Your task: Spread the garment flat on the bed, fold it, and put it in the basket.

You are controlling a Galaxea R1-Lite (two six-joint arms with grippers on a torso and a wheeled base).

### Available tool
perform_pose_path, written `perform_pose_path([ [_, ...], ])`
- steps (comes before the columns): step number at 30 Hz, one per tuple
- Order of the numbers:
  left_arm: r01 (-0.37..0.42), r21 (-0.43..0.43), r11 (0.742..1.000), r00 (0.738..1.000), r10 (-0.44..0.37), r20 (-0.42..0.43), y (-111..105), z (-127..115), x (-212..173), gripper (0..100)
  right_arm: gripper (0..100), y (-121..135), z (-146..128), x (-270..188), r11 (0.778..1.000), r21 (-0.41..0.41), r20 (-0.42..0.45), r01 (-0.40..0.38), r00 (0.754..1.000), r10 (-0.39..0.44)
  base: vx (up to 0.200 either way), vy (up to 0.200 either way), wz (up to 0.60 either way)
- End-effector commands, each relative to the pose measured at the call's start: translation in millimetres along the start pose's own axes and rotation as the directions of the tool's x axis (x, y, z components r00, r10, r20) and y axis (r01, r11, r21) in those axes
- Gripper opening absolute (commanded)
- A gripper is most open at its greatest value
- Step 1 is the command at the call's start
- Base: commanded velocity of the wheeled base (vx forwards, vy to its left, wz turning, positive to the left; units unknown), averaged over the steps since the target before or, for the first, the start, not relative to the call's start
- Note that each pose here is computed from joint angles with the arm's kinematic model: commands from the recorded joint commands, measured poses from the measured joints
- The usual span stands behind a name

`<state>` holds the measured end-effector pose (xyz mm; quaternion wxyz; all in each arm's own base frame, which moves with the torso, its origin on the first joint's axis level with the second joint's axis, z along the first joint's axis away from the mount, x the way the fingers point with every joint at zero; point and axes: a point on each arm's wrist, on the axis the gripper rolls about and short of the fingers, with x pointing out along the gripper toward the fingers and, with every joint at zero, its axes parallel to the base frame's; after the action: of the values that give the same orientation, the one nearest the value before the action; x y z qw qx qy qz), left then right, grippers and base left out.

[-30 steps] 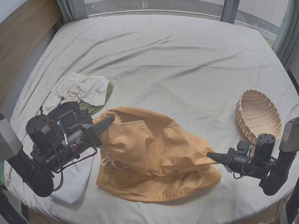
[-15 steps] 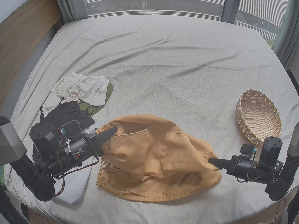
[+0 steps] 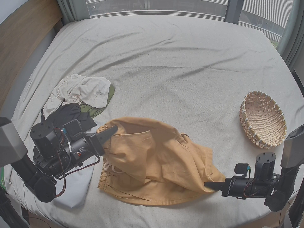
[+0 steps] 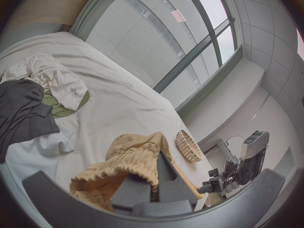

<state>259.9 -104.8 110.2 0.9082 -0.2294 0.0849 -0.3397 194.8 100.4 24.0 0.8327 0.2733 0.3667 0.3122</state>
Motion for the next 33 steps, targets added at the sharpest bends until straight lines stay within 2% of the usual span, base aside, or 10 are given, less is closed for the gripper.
perform_pose_path([
  [1, 0.003, 0.003, 1.0, 1.0, -0.003, 0.01, -1, 2, -1, 0, 100, -4, -3, 2, 1.0, -0.003, -0.016, 0.015, 1.0, -0.015, 0.0, 0.0, 0.0],
  [6, 0.001, 0.002, 1.0, 1.0, -0.001, 0.007, -1, 2, -1, 0, 100, -5, 1, 0, 1.0, -0.017, 0.007, 0.017, 1.0, -0.017, 0.0, 0.0, 0.0],
  [11, 0.001, 0.001, 1.0, 1.0, -0.001, 0.007, -1, 2, -1, 0, 100, 0, 15, -12, 0.999, -0.04, 0.091, 0.003, 0.996, 0.001, 0.0, 0.0, 0.0],
  [17, 0.001, 0.001, 1.0, 1.0, -0.001, 0.004, -1, 1, -1, 0, 100, -7, 30, -14, 0.999, -0.035, 0.162, 0.021, 0.987, -0.015, 0.0, 0.0, 0.0],
  [28, 0.005, 0.001, 1.0, 1.0, -0.005, 0.002, -2, 0, -1, 0, 100, -5, 35, -8, 0.999, -0.049, 0.171, 0.002, 0.985, 0.006, 0.0, 0.0, 0.0],
  [33, 0.005, 0.001, 1.0, 1.0, -0.005, 0.002, -2, 0, -1, 0, 100, 4, 30, -5, 0.998, -0.062, 0.144, -0.031, 0.989, 0.04, 0.0, 0.0, 0.0],
])
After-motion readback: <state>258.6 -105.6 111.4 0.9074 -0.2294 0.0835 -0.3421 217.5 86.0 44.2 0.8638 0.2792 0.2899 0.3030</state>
